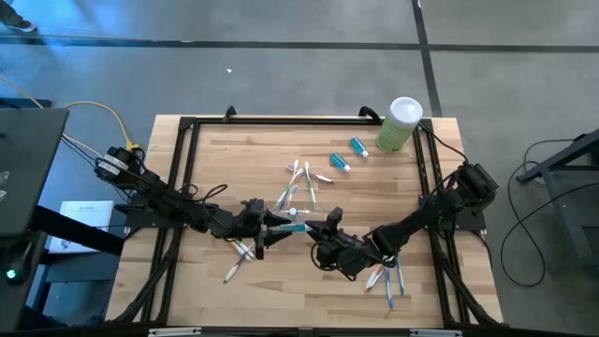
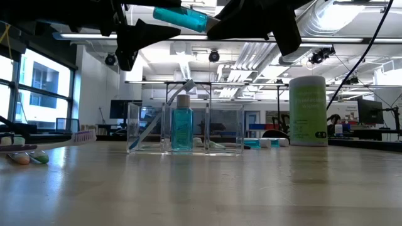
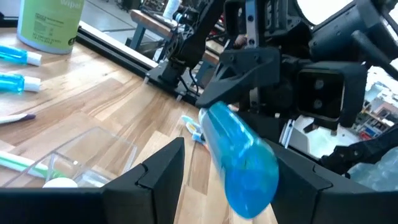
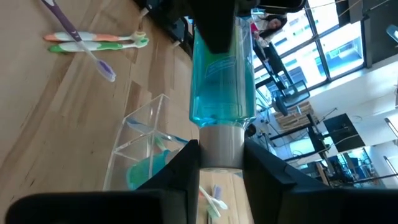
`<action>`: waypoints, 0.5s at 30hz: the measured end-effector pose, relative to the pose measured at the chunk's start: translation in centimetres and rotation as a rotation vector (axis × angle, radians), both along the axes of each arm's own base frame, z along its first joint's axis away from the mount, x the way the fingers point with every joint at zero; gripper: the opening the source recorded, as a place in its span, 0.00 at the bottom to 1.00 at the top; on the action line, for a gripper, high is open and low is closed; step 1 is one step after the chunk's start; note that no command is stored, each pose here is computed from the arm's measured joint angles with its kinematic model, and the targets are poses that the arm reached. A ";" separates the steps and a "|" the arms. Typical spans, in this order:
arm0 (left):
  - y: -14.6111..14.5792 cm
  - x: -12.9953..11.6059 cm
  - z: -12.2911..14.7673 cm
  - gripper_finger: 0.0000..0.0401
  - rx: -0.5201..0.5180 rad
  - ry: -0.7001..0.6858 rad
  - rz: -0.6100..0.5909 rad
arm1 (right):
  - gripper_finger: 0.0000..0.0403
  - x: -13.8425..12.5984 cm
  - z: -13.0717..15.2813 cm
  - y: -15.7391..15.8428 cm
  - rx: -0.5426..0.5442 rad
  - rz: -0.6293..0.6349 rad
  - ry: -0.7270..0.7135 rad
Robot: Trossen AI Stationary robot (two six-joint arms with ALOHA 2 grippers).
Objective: Pick & Place toothbrushing station
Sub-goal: Put the mouthwash into the center of the transparent organizer
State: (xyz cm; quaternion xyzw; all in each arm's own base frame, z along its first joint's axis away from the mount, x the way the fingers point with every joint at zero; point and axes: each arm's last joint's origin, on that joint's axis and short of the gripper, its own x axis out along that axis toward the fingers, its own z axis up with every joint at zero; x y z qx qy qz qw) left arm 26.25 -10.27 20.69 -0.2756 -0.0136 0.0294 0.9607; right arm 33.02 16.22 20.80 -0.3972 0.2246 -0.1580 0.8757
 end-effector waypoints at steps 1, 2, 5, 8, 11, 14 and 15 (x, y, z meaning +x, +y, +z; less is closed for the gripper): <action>0.0 0.0 0.0 0.48 -0.001 -0.002 0.000 | 0.21 0.0 0.0 0.0 0.001 0.003 0.001; 0.0 0.0 0.0 0.48 0.000 -0.002 0.000 | 0.21 0.0 0.0 0.0 0.004 0.009 0.003; 0.0 0.0 0.0 0.45 0.007 0.000 -0.001 | 0.21 0.0 -0.1 0.0 0.008 0.020 0.008; 0.0 0.0 0.0 0.37 0.008 0.003 -0.001 | 0.21 0.0 -0.1 0.0 0.004 0.018 0.012; 0.0 0.0 0.0 0.27 0.009 0.003 -0.001 | 0.21 0.0 -0.1 0.0 0.004 0.017 0.013; 0.0 0.0 -0.1 0.18 0.014 0.014 0.001 | 0.21 0.0 -0.1 0.0 0.004 0.017 0.014; 0.0 0.0 -0.1 0.18 0.014 0.014 0.001 | 0.21 0.0 -0.1 0.0 0.004 0.017 0.014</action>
